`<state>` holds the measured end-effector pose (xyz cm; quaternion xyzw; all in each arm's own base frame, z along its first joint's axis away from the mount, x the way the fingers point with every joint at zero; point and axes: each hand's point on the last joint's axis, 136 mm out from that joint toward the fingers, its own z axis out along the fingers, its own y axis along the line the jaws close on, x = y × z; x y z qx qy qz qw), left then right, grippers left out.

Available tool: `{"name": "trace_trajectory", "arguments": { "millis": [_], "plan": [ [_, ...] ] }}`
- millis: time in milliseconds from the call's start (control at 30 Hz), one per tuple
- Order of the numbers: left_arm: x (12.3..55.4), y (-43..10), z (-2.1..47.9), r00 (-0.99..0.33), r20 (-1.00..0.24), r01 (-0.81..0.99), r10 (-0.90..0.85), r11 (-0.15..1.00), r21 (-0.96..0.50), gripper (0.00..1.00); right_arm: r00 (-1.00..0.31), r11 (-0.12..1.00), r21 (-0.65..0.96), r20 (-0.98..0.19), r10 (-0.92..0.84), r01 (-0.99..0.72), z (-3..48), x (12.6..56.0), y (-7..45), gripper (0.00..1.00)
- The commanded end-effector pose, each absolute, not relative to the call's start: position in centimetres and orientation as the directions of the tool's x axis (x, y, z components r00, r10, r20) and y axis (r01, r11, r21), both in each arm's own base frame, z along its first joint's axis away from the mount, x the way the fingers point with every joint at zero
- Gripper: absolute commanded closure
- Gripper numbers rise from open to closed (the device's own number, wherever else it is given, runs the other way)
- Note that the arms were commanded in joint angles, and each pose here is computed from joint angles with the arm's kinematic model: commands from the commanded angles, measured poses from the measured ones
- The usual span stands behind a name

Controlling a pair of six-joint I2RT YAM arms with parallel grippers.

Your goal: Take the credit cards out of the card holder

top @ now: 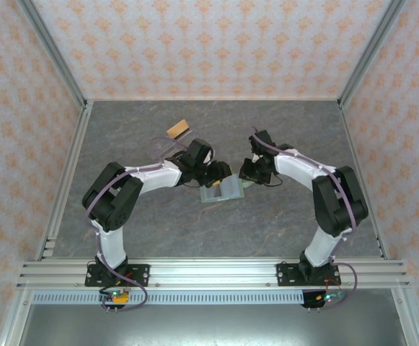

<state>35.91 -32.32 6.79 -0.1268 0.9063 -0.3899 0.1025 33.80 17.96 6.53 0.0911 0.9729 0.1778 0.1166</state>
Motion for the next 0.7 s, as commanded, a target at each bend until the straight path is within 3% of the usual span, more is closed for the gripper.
{"name": "trace_trajectory", "arguments": {
  "millis": [0,367,500,667],
  "plan": [
    [37.1,-33.8,6.8,-0.951,-0.083,-0.132,-0.297,0.634,-0.762,0.48,-0.924,0.918,0.367,-0.279,0.262,0.149,8.6,34.5,17.0,0.67],
    [37.8,-30.4,7.0,-0.921,-0.122,-0.18,-0.37,0.682,-0.709,0.5,-0.967,0.907,0.417,-0.2,0.155,0.059,7.8,33.2,20.2,0.73],
    [36.5,-26.4,6.4,-0.899,-0.18,-0.235,-0.399,0.788,-0.57,0.5,-0.982,0.918,0.397,-0.166,0.093,0.02,6.5,32.8,22.2,0.73],
    [35.1,-24.3,5.6,-0.892,-0.188,-0.27,-0.411,0.819,-0.506,0.47,-0.989,0.926,0.377,-0.125,0.075,0.023,4.9,32.9,23.0,0.72]
  ]
}}
